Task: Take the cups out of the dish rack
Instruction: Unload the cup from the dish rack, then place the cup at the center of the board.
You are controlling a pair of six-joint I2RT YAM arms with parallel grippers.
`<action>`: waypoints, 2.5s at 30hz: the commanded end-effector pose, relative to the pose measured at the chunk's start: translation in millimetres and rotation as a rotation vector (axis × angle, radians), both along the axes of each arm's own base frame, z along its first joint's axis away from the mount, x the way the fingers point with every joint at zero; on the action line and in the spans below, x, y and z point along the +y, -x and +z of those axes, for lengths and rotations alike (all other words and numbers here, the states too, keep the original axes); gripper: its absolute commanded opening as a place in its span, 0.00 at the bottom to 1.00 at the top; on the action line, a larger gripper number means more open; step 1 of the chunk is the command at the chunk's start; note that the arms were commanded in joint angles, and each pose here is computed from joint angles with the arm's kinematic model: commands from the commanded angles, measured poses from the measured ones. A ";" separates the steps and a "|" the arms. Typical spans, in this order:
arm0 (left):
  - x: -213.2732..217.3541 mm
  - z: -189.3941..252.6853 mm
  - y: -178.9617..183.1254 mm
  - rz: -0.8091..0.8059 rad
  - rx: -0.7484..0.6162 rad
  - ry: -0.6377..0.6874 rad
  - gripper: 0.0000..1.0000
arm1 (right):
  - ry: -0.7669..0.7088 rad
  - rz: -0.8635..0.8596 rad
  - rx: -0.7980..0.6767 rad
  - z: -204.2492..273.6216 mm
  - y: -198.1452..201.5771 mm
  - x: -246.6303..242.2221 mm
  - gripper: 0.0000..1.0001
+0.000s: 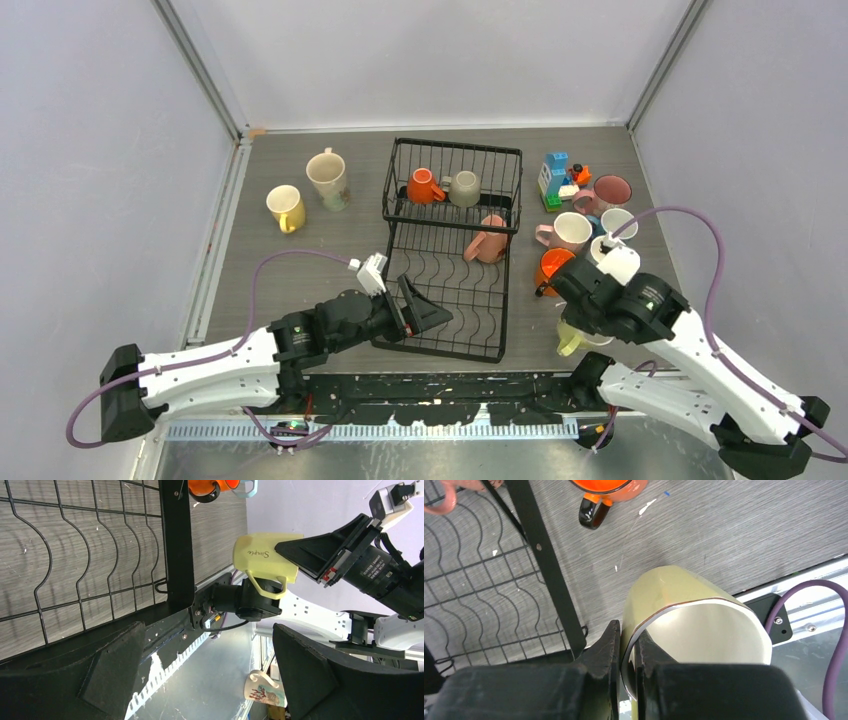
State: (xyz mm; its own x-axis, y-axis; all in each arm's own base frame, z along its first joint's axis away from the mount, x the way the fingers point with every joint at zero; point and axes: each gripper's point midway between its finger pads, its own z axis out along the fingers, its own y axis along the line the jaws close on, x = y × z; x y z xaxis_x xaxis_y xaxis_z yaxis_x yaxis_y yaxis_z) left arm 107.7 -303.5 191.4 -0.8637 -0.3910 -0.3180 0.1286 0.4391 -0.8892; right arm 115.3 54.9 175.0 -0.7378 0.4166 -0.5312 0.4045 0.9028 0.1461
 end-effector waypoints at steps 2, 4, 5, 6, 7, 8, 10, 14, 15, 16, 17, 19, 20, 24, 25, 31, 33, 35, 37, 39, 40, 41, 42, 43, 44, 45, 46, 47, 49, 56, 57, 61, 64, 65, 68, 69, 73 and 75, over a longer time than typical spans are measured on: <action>-1.2 11.9 -1.5 -0.002 -0.024 0.022 1.00 | 0.039 -0.069 -0.043 -3.5 -21.9 -7.0 0.00; -1.3 11.1 -1.6 -0.001 -0.020 0.027 1.00 | 0.002 -0.078 -0.014 -11.4 -27.5 -4.0 0.01; -1.5 11.1 -1.2 -0.003 -0.019 0.028 1.00 | -0.020 -0.084 0.003 -14.9 -29.7 -3.7 0.01; -1.4 10.9 -0.7 -0.004 -0.017 0.029 1.00 | -0.041 -0.094 0.009 -16.7 -33.1 -4.0 0.01; -1.1 10.8 -0.7 -0.003 -0.015 0.029 1.00 | -0.055 -0.095 0.015 -17.7 -36.1 -4.2 0.01; -0.7 10.6 -0.5 -0.004 -0.015 0.028 1.00 | -0.064 -0.100 0.016 -17.8 -39.6 -4.9 0.01; 0.5 11.0 -0.4 -0.002 -0.016 0.029 1.00 | -0.063 -0.101 0.026 -19.2 -47.1 -5.4 0.01; 2.8 10.6 -0.5 0.004 -0.017 0.026 1.00 | -0.029 -0.102 0.069 -28.6 -59.8 -7.8 0.00; 3.1 10.9 -0.5 0.004 -0.018 0.028 1.00 | -0.023 -0.104 0.077 -31.3 -62.2 -8.8 0.01; 3.7 10.7 -0.3 0.004 -0.017 0.027 1.00 | -0.018 -0.109 0.081 -33.1 -64.7 -10.4 0.01; 4.0 11.2 -0.2 0.005 -0.017 0.028 1.00 | -0.016 -0.112 0.086 -35.2 -66.9 -11.5 0.01; 5.0 10.6 -0.2 0.006 -0.017 0.026 1.00 | -0.020 -0.123 0.104 -39.4 -70.4 -13.2 0.00; 5.3 10.3 -0.4 0.008 -0.016 0.025 1.00 | -0.026 -0.132 0.106 -40.6 -72.1 -13.9 0.00; 4.6 9.7 0.0 0.006 -0.015 0.026 1.00 | -0.019 -0.174 0.125 -49.2 -78.4 -20.0 0.00; 4.2 9.7 -0.2 0.006 -0.014 0.028 1.00 | -0.017 -0.183 0.127 -50.9 -79.8 -21.2 0.00; 2.1 10.4 0.6 0.000 -0.010 0.034 1.00 | 0.014 -0.241 0.108 -59.0 -89.9 -32.7 0.00; 2.3 9.7 0.8 0.000 -0.008 0.034 1.00 | 0.013 -0.255 0.087 -58.8 -93.6 -34.5 0.00; 2.4 8.9 1.0 -0.001 -0.008 0.032 1.00 | 0.022 -0.269 0.074 -59.5 -96.5 -37.3 0.01; 2.4 8.7 1.0 -0.003 -0.010 0.031 1.00 | 0.037 -0.279 0.066 -60.5 -98.4 -40.4 0.00; 2.2 8.3 1.3 -0.005 -0.010 0.029 1.00 | 0.056 -0.289 0.056 -61.6 -100.3 -44.3 0.00; 2.1 7.6 1.3 -0.005 -0.010 0.027 1.00 | 0.059 -0.291 0.053 -62.1 -101.2 -45.4 0.00; 2.0 7.3 1.6 -0.007 -0.010 0.027 1.00 | 0.061 -0.292 0.053 -63.7 -101.9 -45.6 0.00; 1.9 6.7 1.4 -0.006 -0.009 0.026 1.00 | 0.062 -0.293 0.056 -65.6 -102.3 -46.0 0.00; 1.8 6.3 1.6 -0.007 -0.009 0.025 1.00 | 0.061 -0.294 0.056 -66.6 -103.0 -45.8 0.00; 1.8 6.1 2.0 -0.009 -0.008 0.025 1.00 | 0.064 -0.293 0.061 -68.1 -103.3 -45.7 0.00; 1.8 5.8 2.2 -0.010 -0.007 0.024 1.00 | 0.069 -0.293 0.065 -68.7 -103.5 -46.5 0.00; 1.9 5.7 2.5 -0.011 -0.007 0.025 1.00 | 0.074 -0.294 0.068 -69.4 -103.5 -47.2 0.01; 2.2 5.2 2.6 -0.012 -0.008 0.024 1.00 | 0.075 -0.293 0.070 -69.8 -103.6 -47.2 0.01; 2.7 4.7 2.2 -0.010 -0.009 0.022 1.00 | 0.075 -0.295 0.070 -71.1 -103.5 -47.4 0.04; 1.5 1.9 2.2 -0.015 -0.012 0.012 1.00 | 0.062 -0.291 0.069 -74.1 -102.7 -45.3 0.17; 1.5 1.4 1.8 -0.013 -0.012 0.010 1.00 | 0.060 -0.291 0.070 -74.0 -102.2 -45.0 0.19; 1.5 0.3 2.0 -0.014 -0.012 0.006 1.00 | 0.051 -0.294 0.066 -71.2 -101.3 -44.2 0.29; 1.8 -0.9 2.0 -0.014 -0.013 0.002 1.00 | 0.046 -0.298 0.059 -67.2 -99.5 -44.4 0.36; 1.9 -0.9 1.9 -0.014 -0.013 0.002 1.00 | 0.043 -0.300 0.058 -66.1 -98.6 -44.4 0.40; 1.4 -1.1 1.4 -0.014 -0.015 0.000 1.00 | 0.036 -0.303 0.051 -61.3 -95.5 -44.5 0.50; 1.0 -0.9 1.4 -0.015 -0.017 0.000 1.00 | 0.033 -0.302 0.047 -59.1 -94.7 -44.3 0.52; -0.8 -2.0 1.1 -0.020 -0.021 -0.008 1.00 | 0.019 -0.304 0.026 -47.7 -90.9 -44.3 0.59; -1.8 -0.5 0.4 -0.022 -0.025 -0.008 1.00 | 0.012 -0.303 0.017 -41.6 -88.4 -44.3 0.64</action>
